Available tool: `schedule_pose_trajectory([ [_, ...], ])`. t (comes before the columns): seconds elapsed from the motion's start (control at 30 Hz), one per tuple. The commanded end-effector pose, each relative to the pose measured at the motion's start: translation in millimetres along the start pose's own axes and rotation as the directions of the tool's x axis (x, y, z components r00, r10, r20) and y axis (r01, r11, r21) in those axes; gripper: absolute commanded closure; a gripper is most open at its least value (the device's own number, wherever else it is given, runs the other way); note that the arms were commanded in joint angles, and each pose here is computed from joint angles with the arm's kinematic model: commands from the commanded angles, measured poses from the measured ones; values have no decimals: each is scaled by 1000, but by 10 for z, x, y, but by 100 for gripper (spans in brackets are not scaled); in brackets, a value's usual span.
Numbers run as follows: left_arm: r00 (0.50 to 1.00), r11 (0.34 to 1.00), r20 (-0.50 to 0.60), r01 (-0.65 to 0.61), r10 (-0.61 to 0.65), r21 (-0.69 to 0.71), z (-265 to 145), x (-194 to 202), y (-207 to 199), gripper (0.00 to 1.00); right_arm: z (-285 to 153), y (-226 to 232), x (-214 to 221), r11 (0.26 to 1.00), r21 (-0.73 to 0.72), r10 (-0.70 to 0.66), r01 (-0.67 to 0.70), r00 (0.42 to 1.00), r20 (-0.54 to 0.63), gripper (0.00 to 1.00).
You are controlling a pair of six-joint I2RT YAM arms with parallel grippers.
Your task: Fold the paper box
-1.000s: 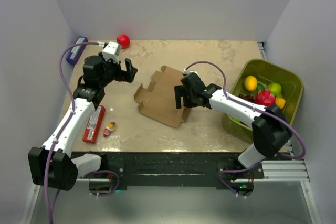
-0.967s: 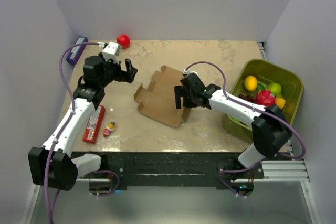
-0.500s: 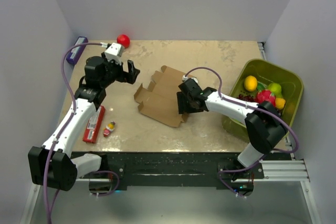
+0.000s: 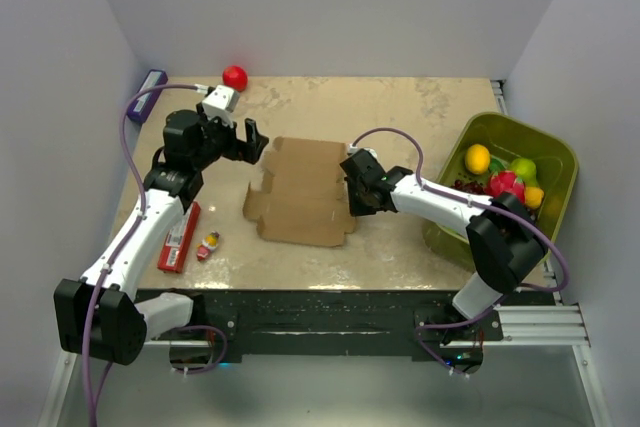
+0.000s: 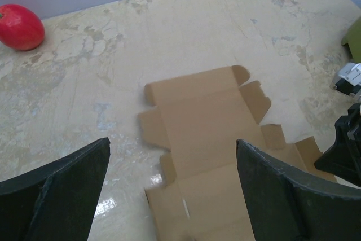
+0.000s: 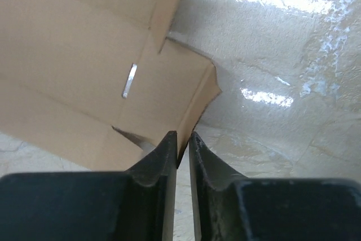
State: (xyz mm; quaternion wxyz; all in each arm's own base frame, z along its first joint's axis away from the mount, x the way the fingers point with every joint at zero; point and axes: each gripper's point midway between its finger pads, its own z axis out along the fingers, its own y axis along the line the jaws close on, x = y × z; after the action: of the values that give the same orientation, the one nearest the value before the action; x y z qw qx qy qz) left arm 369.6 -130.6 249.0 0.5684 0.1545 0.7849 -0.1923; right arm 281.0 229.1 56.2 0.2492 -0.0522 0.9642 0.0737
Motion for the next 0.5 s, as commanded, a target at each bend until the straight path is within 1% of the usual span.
schedule_pose_trajectory([
  [0.0, 996, 998, 68, -53, 51, 28, -47, -178, -80, 3, -81, 41, -65, 1000, -25, -2, 3, 1000, 29, 87],
  [0.13, 995, 998, 77, -59, 57, 30, -72, -189, -92, 3, -211, 18, -201, 999, -13, -32, 33, 997, 76, 100],
  [0.27, 995, 997, 80, -65, 61, 51, -87, -190, -133, 3, -340, 2, -445, 995, 15, -98, 97, 984, 146, 100],
  [0.3, 992, 995, 109, -76, 70, 58, -78, -262, -146, 3, -370, 3, -509, 991, 18, -137, 136, 977, 162, 100],
  [0.33, 992, 995, 109, -77, 70, 66, -74, -257, -158, 3, -396, 10, -568, 988, 21, -157, 155, 971, 178, 100],
  [0.43, 989, 989, 127, -89, 74, 117, -75, -305, -249, 2, -586, 84, -856, 969, 21, -241, 245, 933, 268, 100],
  [0.47, 987, 981, 138, -99, 76, 167, -91, -326, -342, 2, -668, 138, -982, 965, 10, -251, 261, 916, 314, 100],
])
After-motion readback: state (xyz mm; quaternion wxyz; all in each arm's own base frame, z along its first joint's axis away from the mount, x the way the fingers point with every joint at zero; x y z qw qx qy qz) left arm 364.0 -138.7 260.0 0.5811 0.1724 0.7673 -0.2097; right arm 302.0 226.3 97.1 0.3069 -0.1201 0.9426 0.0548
